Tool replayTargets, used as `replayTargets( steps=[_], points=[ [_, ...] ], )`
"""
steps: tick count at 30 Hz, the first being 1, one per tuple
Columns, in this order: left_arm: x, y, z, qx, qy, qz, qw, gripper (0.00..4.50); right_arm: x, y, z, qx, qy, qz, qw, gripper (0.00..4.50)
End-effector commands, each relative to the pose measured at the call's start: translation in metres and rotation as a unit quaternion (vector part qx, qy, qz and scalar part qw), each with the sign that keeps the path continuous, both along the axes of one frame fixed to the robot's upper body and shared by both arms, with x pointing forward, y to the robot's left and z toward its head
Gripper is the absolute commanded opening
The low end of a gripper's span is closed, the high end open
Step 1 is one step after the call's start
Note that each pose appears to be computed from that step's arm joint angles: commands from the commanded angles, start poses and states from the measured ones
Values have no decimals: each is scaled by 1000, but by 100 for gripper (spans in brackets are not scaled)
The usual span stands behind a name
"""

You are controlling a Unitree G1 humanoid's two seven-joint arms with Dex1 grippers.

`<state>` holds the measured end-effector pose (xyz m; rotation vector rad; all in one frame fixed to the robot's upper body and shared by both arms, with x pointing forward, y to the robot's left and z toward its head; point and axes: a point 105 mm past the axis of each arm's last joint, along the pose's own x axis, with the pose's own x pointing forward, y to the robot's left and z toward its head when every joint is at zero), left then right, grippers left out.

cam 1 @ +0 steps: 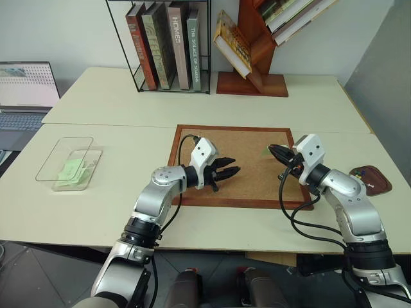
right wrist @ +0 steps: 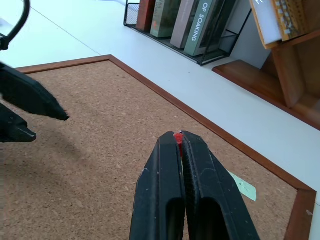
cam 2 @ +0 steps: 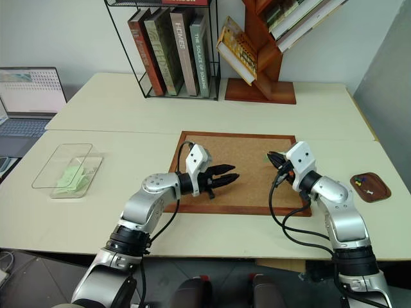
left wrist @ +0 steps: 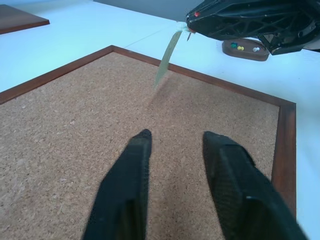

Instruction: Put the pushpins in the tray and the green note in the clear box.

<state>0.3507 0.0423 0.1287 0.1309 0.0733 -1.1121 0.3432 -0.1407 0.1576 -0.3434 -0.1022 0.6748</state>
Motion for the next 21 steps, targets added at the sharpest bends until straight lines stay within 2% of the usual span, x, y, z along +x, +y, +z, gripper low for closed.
replayTargets(
  steps=[1, 6, 19, 21],
  points=[
    [7, -10, 18, -4, -43, -15, 999, 275, -7, 9, 21, -1, -30, 28, 999, 0],
    [12, -24, 22, 10, -73, -44, 996, 367, -16, 20, 27, 11, -19, 52, 998, 0],
    [35, -57, 30, 4, -89, -69, 994, 367, -28, 38, 34, 29, 6, 81, 996, 0],
    [34, -58, 30, 0, -87, -79, 993, 332, -29, 38, 34, 30, 7, 79, 996, 0]
  ],
)
